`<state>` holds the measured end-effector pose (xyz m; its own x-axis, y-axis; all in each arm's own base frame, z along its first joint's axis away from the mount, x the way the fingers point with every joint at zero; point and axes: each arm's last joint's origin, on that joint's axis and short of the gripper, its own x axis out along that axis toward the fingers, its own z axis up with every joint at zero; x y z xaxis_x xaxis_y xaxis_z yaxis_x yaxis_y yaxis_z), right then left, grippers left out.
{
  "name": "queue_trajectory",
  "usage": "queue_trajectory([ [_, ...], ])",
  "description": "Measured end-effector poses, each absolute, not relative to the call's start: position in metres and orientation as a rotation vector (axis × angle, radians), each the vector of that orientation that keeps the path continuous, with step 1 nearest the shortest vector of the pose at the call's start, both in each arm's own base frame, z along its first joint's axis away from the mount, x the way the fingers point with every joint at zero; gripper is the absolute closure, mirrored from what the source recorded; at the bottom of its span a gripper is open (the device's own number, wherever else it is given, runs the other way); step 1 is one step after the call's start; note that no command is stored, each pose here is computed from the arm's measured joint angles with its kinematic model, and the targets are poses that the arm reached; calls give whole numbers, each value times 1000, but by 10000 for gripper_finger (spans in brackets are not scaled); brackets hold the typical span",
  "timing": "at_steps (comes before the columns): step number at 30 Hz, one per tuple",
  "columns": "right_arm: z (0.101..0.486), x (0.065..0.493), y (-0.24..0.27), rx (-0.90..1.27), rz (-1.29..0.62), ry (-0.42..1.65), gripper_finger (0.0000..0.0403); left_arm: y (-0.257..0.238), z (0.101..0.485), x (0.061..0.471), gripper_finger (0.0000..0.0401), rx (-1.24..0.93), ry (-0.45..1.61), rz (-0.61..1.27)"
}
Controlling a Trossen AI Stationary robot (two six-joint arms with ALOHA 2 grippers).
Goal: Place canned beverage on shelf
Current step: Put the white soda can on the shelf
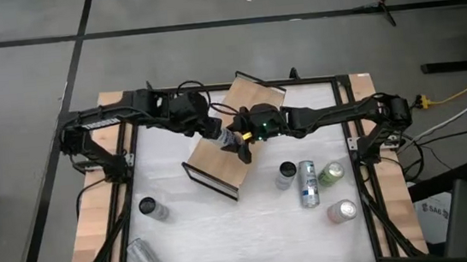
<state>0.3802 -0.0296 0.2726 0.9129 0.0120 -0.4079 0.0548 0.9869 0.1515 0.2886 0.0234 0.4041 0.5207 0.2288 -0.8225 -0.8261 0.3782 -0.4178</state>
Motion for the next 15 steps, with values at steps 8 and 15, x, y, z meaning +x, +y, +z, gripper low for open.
queue_trajectory([
  [8,273,380,-30,161,-21,414,166,23,405,289,152,-949,751,742],
  [15,273,380,-30,159,-21,414,161,23,406,288,117,-942,753,717],
])
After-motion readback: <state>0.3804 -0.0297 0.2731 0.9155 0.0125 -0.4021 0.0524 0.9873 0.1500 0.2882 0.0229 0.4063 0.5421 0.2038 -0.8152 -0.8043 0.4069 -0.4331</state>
